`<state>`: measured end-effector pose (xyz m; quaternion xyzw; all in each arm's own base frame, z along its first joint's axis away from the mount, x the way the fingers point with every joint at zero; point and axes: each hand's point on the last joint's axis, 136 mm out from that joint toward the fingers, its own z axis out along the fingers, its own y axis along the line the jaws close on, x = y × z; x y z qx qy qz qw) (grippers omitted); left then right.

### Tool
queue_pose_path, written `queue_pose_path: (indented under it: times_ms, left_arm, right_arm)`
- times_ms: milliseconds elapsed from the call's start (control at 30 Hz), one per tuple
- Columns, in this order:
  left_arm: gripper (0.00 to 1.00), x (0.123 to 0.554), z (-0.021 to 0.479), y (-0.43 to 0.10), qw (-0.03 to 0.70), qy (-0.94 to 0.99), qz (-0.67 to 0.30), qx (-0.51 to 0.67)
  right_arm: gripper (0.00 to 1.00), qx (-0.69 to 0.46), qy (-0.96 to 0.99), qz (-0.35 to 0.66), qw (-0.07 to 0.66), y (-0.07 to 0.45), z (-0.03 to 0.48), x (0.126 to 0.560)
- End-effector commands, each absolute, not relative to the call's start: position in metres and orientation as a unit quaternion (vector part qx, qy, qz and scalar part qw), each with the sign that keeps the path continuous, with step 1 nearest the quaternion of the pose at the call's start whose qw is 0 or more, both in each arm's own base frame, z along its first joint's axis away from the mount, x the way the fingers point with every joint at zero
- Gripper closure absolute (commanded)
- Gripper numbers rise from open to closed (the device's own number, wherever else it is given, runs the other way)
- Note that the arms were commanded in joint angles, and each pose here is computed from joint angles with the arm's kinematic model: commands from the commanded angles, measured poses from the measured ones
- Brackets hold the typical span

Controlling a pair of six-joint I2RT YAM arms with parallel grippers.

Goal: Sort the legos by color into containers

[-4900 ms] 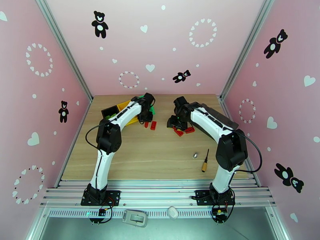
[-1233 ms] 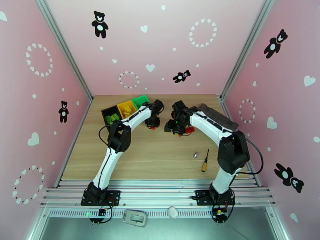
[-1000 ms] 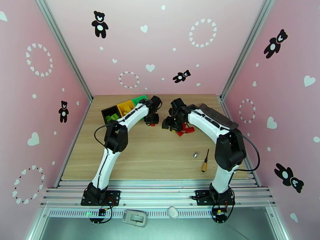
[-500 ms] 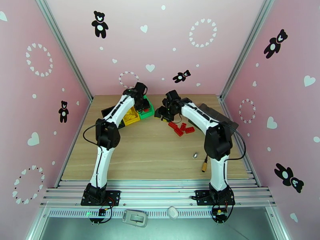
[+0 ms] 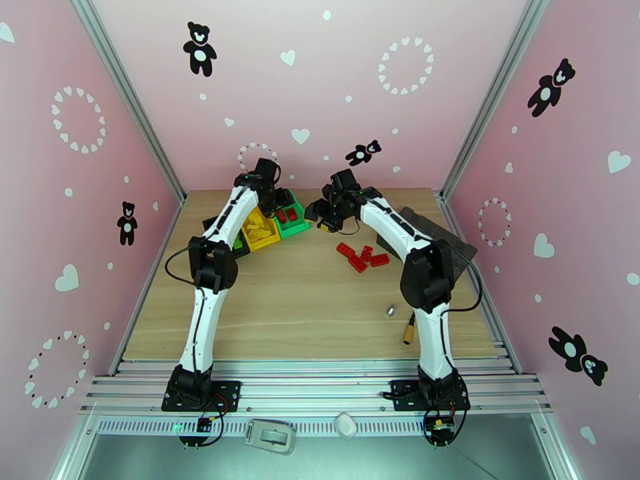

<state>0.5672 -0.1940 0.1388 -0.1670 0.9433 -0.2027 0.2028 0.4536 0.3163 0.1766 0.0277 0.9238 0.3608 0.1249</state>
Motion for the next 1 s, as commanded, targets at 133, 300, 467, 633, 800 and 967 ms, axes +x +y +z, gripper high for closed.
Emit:
queue_pose_path:
  times_ms: [133,300,467,633,800,967]
  left_arm:
    - [0.31,0.549,0.17,-0.211,0.222,0.944,-0.212,-0.124]
    - [0.31,0.526,0.172,-0.231,0.215,0.954,-0.191,-0.083]
    - [0.3,0.496,0.16,-0.259,0.194,0.962,-0.185,-0.05]
    - [0.28,0.467,0.138,-0.28,0.159,0.963,-0.21,-0.055]
    - [0.26,0.444,0.111,-0.276,0.13,0.962,-0.222,-0.094]
    - [0.26,0.426,0.098,-0.266,0.115,0.963,-0.218,-0.114]
  right_arm:
    - [0.42,0.037,0.948,0.29,0.123,0.278,0.168,0.43]
    - [0.44,0.041,0.963,0.241,0.113,0.256,0.154,0.416]
    - [0.42,0.025,0.98,0.175,0.095,0.232,0.138,0.4]
    - [0.39,0.0,0.993,0.098,0.069,0.202,0.119,0.38]
    - [0.33,-0.014,0.998,0.043,0.045,0.177,0.1,0.357]
    - [0.29,-0.018,0.999,0.021,0.018,0.165,0.074,0.34]
